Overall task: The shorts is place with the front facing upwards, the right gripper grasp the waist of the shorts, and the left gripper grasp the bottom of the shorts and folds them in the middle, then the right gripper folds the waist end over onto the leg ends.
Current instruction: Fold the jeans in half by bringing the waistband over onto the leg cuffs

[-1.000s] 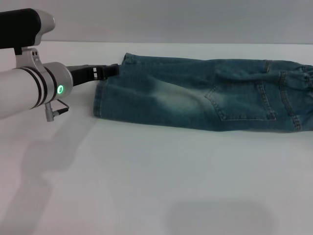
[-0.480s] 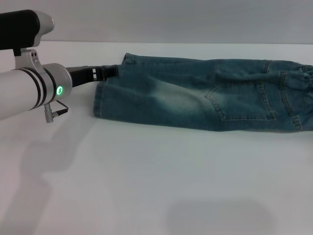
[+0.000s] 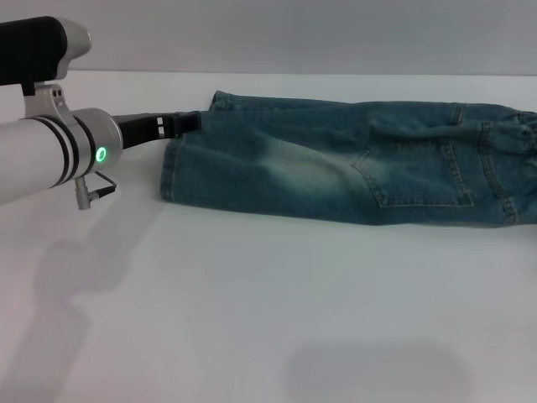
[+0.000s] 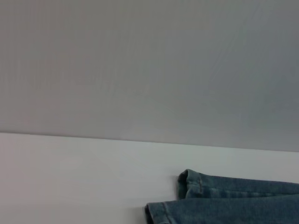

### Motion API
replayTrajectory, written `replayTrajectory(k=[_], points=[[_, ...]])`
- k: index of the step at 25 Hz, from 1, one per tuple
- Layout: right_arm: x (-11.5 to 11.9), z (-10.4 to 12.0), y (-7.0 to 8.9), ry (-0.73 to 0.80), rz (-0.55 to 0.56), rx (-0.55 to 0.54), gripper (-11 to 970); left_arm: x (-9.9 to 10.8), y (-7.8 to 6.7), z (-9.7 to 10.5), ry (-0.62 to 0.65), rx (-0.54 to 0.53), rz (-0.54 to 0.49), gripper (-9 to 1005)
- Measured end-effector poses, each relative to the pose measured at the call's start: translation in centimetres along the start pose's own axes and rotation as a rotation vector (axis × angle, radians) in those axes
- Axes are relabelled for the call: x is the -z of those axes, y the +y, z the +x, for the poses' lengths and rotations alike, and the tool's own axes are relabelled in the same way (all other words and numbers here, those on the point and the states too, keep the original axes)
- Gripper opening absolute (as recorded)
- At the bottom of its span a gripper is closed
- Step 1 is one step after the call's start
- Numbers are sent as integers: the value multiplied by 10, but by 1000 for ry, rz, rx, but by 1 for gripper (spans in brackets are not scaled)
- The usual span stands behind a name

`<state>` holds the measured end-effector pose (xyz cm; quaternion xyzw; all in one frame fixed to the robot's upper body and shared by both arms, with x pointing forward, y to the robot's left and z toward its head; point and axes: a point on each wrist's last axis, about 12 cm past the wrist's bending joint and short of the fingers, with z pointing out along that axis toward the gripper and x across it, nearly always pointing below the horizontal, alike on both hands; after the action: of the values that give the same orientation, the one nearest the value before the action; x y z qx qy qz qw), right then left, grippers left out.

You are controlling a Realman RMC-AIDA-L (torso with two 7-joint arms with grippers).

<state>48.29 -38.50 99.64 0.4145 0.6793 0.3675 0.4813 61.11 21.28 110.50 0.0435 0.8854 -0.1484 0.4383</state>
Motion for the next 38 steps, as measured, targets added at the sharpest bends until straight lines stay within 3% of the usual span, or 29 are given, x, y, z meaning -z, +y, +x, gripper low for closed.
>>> replayTrajectory(k=[6, 14, 19, 38], points=[[-5, 0, 5, 15, -9, 31, 557, 0, 0, 1, 2, 4, 1, 860], [-12, -1, 12, 39, -31, 73, 310, 0, -2, 1, 3, 5, 6, 859], [-12, -1, 13, 40, -38, 79, 101, -1, -3, 1, 4, 3, 9, 860], [-10, 0, 26, 54, -149, 96, 76, -2, -6, 0, -9, 1, 14, 860]])
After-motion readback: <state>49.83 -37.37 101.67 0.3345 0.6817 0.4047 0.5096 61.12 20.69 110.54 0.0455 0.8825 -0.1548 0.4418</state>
